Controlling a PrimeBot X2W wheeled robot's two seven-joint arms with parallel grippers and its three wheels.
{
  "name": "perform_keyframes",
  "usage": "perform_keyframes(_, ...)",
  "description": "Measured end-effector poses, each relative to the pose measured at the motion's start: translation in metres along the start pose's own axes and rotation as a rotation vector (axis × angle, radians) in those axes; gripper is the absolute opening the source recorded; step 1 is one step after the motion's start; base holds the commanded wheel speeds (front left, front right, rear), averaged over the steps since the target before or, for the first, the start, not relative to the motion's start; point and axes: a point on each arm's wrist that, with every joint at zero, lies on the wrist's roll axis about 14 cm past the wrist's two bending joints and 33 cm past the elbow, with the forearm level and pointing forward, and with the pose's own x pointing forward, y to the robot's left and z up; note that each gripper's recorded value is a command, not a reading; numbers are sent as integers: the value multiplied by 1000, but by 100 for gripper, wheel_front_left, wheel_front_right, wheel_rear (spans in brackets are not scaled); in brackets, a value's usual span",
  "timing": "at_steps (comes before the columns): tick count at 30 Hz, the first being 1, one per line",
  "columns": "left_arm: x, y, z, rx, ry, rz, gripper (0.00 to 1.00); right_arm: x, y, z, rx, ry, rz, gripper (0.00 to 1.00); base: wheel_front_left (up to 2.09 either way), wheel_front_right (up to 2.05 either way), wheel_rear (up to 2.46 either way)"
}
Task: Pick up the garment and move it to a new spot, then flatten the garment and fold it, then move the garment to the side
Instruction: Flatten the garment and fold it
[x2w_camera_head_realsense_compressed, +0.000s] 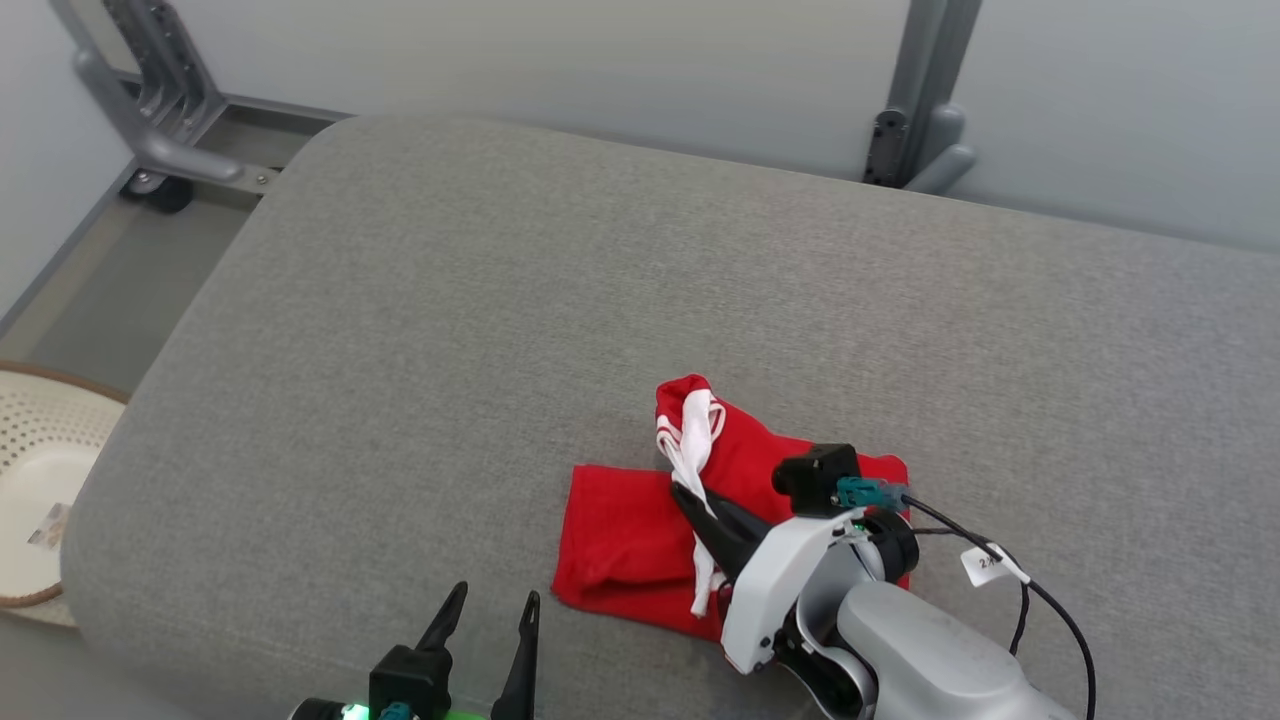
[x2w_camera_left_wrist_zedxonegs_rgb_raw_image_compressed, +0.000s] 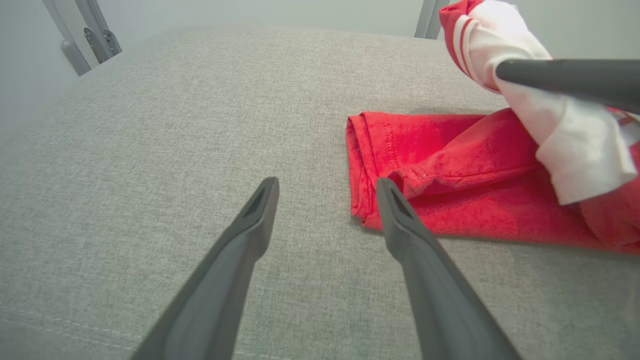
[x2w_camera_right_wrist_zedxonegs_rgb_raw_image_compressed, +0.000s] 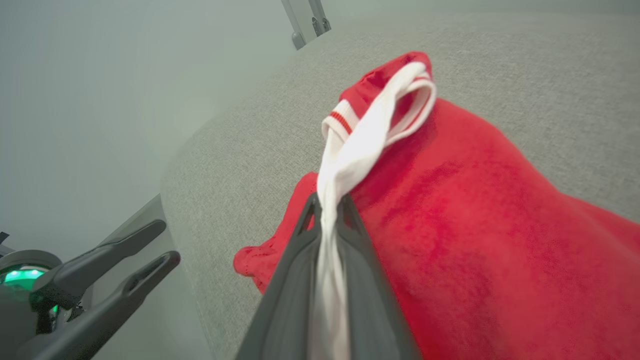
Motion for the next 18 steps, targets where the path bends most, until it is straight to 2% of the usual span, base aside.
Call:
perform_keyframes(2,-4,5,-2,-4,3,21,100,9,1,-2,-23,16,14,0,0,0,0)
perform_keyframes(3,-6,8,-2,-8,5,35,100,13,2,-3,-25,19,17,14,0,0,0)
perform_keyframes(4,-8,10,-3,-10,6,46,100,17,2,-3,-23,22,19,70,0,0,0)
perform_keyframes(5,-9,13,-3,-10,7,56,100,21,2,-3,-22,22,23,100,0,0,0)
perform_keyframes(11,-12,24,-6,-15,20,105,100,35,4,14,18,-43,40,100,0,0,0)
perform_keyframes(15,-6,25,-3,-11,13,106,100,29,-19,31,23,-100,-27,100,0,0,0)
perform_keyframes(18,0,23,2,-7,0,95,100,10,-49,40,1,-143,-112,100,0,0,0)
